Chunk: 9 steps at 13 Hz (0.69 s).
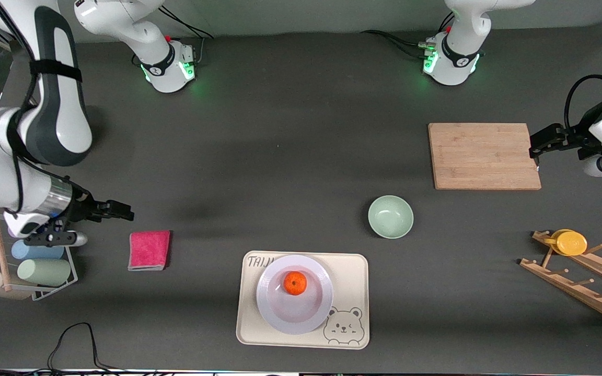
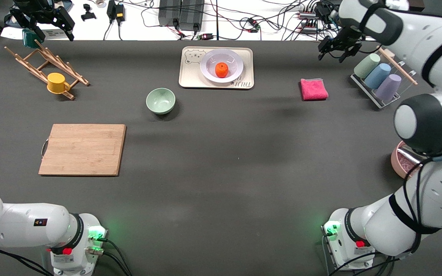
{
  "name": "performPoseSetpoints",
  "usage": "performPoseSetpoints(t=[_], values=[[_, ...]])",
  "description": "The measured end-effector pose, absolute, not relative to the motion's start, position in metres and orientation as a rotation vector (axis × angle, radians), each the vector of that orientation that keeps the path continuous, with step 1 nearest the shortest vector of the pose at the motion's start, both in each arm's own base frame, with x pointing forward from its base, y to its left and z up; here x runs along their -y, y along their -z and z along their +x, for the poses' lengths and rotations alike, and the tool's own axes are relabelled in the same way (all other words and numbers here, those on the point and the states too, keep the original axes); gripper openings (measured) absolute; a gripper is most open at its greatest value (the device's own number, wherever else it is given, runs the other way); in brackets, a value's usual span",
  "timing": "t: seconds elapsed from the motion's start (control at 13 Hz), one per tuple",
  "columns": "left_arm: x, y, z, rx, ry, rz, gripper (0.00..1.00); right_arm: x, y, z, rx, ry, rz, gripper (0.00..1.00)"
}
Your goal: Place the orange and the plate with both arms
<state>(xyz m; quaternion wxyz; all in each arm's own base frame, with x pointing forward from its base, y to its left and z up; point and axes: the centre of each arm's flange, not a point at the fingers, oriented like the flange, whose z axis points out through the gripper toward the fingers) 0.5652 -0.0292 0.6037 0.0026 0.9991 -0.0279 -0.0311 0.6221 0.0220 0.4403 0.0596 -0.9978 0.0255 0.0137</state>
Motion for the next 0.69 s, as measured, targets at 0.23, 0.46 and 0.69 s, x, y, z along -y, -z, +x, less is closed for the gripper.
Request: performPoseSetpoints(t=[0.23,0.46,0.69], values=[[0.029,-0.604,0.565,0.088,0.097,3.134,1.00,-0.013,-0.491,0.601,-0.051,-0.091,-3.027,1.00],[0.029,-0.604,0.565,0.088,0.098,3.134,1.00,-0.011,-0.551,0.594,-0.002,-0.102,-3.057,1.00],[0.029,-0.604,0.565,0.088,0.098,3.134,1.00,-0.020,-0.563,0.596,0.031,-0.083,-3.076,1.00]])
